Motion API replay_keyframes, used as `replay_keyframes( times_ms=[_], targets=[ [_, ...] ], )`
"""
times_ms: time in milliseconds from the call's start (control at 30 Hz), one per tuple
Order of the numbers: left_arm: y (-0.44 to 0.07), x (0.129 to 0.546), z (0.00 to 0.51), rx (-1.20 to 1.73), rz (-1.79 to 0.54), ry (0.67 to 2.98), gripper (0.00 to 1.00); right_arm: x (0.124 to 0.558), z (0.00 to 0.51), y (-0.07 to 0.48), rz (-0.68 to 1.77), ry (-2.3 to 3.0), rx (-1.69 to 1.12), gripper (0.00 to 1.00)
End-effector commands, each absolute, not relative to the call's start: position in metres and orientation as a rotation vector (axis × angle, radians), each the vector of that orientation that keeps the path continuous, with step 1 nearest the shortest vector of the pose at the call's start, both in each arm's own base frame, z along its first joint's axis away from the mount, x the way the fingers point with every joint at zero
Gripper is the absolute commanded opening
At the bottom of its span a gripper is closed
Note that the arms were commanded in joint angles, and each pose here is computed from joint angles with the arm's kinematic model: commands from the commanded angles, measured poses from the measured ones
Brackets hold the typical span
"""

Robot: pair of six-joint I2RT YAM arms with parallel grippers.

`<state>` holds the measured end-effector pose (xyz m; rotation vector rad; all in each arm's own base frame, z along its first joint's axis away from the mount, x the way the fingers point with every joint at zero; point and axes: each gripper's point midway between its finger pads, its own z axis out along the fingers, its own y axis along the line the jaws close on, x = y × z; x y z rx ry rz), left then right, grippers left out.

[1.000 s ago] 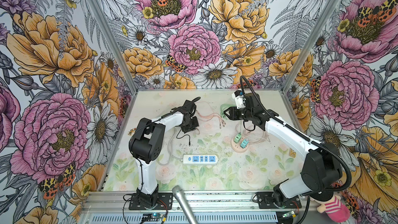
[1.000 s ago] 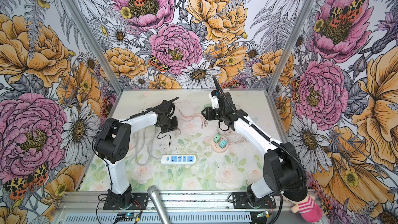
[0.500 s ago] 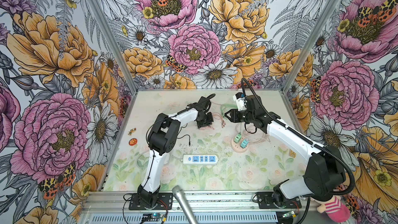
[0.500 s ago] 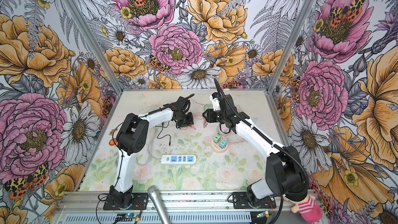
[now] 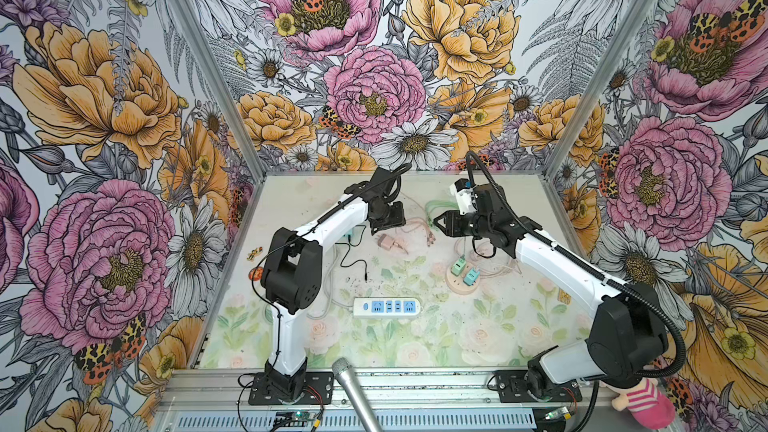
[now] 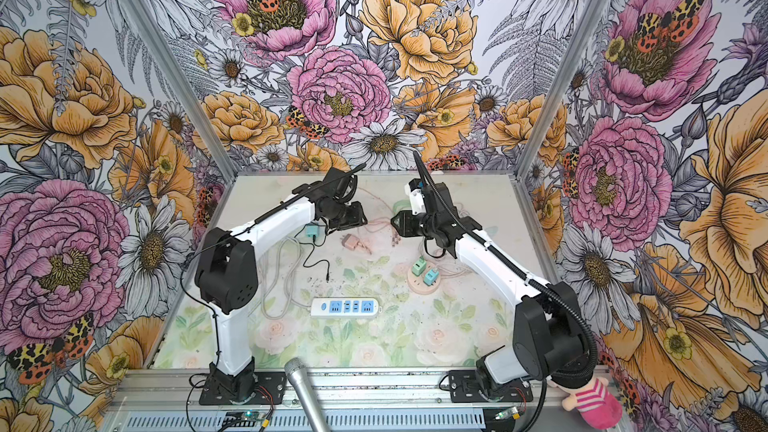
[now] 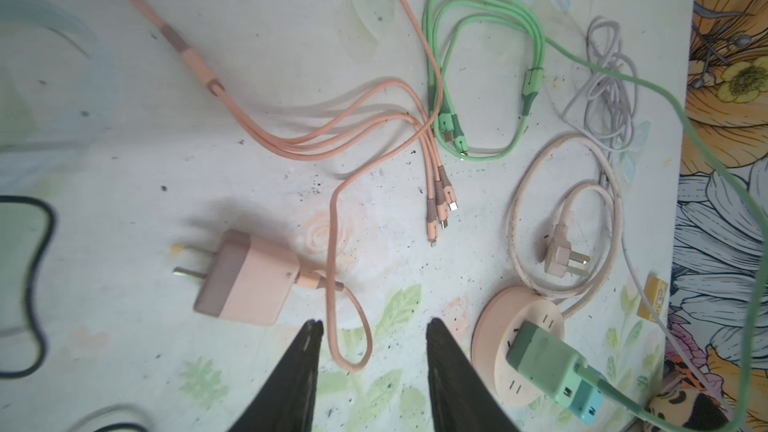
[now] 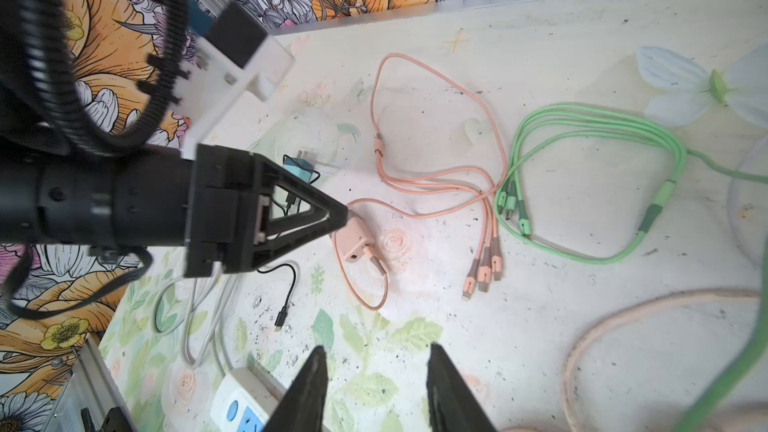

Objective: Insert the plug

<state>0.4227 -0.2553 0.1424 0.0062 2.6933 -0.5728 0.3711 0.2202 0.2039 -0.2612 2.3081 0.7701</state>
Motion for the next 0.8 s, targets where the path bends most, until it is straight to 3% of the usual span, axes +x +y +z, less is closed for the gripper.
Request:
replay_keyframes(
  times_ms=[0, 267, 767],
  targets=[
    [-0.201, 0.415, 0.130, -0.014, -0.356, 2.741, 0.44, 0.378, 0.219, 0.230, 0.823, 2.254, -0.264, 0.41],
    [-0.188, 0.438, 0.092, -0.043, -0.242, 2.780, 0.35, 0.374, 0.224, 0.242, 0.849, 2.251, -0.259, 0.41],
    [-0.198, 0.449, 0.077, -0.073, -0.282, 2.779, 0.36, 0.369, 0.221, 0.261, 0.868, 2.266, -0.291, 0.41]
  ],
)
